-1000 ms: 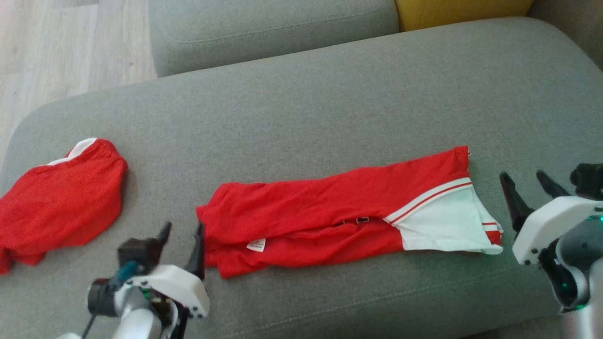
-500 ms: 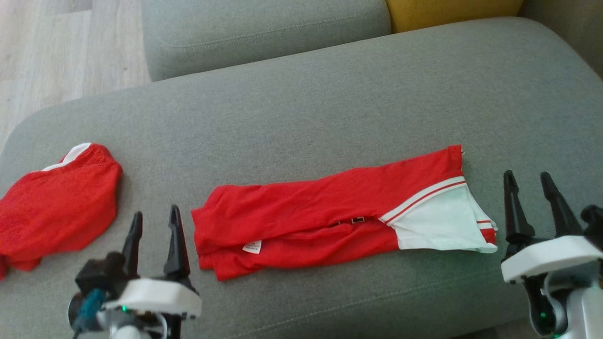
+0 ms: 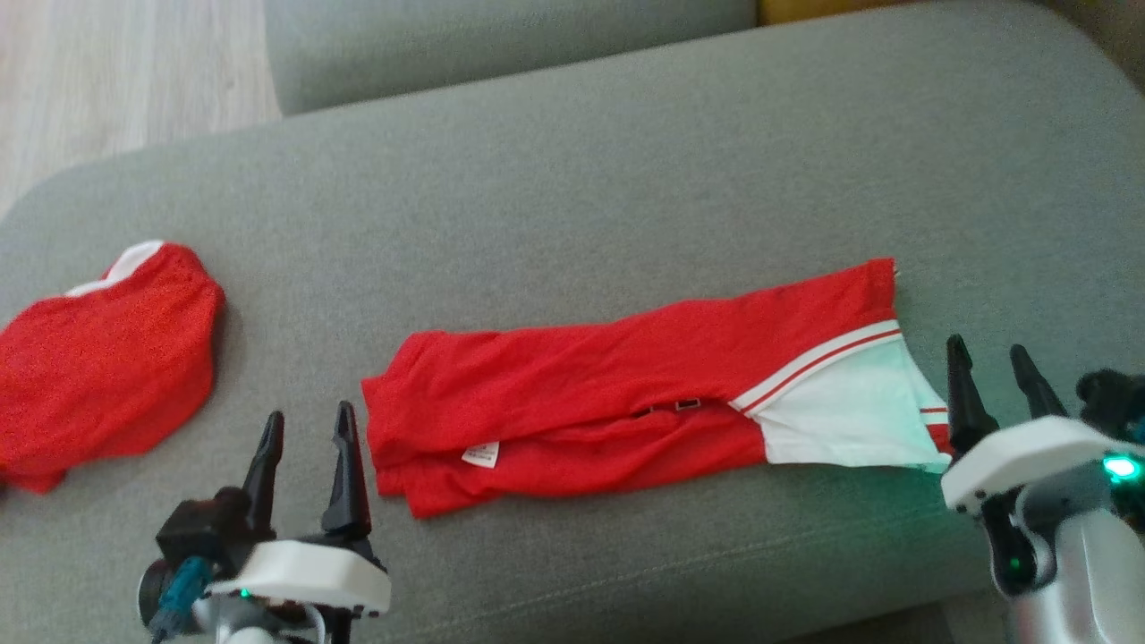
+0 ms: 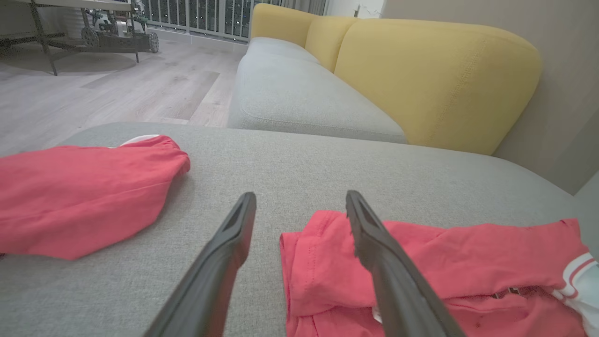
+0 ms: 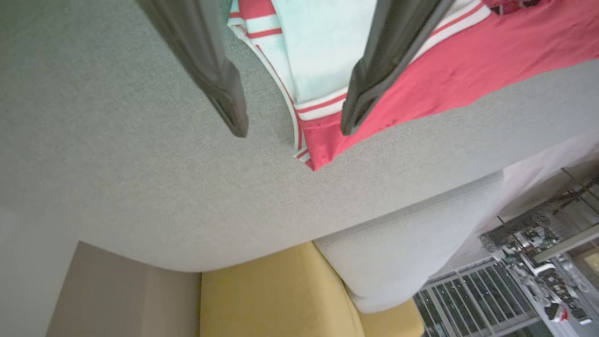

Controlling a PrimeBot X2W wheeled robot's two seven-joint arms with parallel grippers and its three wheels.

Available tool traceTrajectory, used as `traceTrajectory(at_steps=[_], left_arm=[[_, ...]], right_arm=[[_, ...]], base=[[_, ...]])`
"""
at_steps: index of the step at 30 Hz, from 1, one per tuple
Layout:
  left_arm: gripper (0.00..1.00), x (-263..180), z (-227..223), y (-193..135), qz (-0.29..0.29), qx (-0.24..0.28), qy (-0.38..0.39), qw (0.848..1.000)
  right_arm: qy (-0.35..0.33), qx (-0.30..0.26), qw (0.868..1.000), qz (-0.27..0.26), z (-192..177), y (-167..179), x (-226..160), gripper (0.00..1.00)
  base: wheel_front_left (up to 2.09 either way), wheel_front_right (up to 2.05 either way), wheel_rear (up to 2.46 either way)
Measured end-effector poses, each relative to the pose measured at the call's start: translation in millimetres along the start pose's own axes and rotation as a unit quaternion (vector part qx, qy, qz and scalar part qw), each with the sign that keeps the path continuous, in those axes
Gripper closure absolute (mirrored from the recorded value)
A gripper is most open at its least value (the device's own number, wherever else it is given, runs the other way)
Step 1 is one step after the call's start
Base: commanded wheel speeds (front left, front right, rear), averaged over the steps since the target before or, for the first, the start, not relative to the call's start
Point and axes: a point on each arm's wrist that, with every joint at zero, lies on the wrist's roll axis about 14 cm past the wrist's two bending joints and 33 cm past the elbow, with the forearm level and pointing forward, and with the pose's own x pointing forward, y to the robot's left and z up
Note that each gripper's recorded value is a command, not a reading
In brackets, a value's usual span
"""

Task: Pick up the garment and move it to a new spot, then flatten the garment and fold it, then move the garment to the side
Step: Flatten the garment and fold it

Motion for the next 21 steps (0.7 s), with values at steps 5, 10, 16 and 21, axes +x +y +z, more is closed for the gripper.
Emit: traceTrajectory(at_steps=[5,10,16,21], left_arm=[[0.00,9,-9,2,-0.004,0.002,0.012,1.000],[0.00,22,-13,3,-0.011,0.006,0.016,1.000],[0.00,31,-22,6,-0.013,0.005,0.027,1.000],[0.00,37,-25,9,-0.012,0.004,0.029,1.000]], right_arm=[[0.059,-0.012,0.998,-0.009,-26,1,24,0.00],[0.117,-0.041,0.992,-0.014,-53,4,47,0.00],[0.176,-0.073,0.982,-0.013,-82,10,64,0.00],[0.196,-0.080,0.977,-0.015,-94,13,75,0.00]], base=[[0.00,0.00,0.00],[0.00,0.00,0.00],[0.00,0.00,0.00],[0.00,0.00,0.00]])
